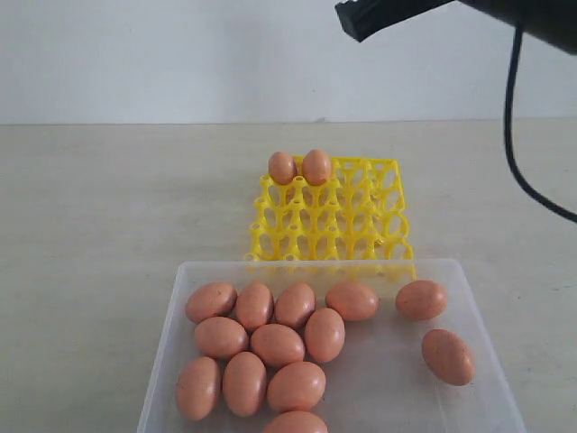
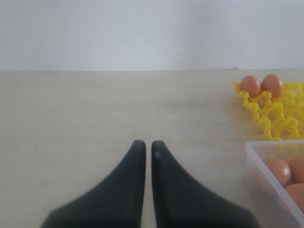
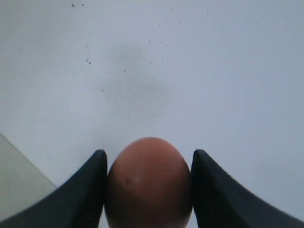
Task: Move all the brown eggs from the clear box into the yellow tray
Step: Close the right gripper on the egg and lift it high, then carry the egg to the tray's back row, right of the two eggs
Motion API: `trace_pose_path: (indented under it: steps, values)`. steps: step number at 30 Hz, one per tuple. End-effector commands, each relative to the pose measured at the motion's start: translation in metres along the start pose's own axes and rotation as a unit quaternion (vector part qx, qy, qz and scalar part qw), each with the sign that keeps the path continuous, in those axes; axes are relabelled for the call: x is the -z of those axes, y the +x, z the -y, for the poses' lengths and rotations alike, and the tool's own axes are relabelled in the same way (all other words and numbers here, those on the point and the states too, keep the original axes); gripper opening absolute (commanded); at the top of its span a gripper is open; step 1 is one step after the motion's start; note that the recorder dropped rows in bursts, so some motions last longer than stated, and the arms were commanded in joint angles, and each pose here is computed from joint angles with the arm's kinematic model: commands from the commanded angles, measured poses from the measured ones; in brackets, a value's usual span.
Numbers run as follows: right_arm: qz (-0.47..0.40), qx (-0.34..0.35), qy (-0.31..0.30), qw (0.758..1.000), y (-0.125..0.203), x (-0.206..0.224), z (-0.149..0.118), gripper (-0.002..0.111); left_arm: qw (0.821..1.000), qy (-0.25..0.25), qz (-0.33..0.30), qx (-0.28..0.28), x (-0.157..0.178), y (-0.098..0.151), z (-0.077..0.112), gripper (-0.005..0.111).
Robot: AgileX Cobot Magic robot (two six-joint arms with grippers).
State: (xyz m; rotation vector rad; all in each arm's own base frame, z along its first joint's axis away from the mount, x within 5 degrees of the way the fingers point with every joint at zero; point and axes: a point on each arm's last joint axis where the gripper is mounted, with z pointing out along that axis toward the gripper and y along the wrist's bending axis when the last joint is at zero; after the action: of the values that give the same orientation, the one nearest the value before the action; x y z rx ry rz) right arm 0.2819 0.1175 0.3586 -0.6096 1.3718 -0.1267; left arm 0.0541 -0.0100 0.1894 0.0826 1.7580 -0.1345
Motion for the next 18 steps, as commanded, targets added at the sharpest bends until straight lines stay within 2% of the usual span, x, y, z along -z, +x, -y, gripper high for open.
trace_pose_path:
  steps: [1,4,7,14,18]
  values:
    - [-0.020,-0.050,0.037,0.998,0.027,-0.025,-0.008,0.000,1.000,0.004,-0.001,-0.002,0.000,0.001,0.000,0.004]
    - [-0.085,-0.122,0.040,0.988,0.064,-0.045,-0.025,0.000,1.000,0.004,-0.001,-0.002,0.000,0.001,0.000,0.004]
    - [-0.134,-0.163,0.025,0.977,0.099,-0.060,-0.046,0.000,1.000,0.004,-0.001,-0.002,0.000,0.001,0.000,0.004]
    - [-0.195,-0.170,-0.030,0.966,0.167,-0.083,-0.092,0.000,1.000,0.004,-0.001,-0.002,0.000,0.001,0.000,0.004]
    - [-0.166,-0.175,0.010,0.970,0.180,-0.087,-0.094,0.000,1.000,0.004,-0.001,-0.002,0.000,0.001,0.000,0.004]
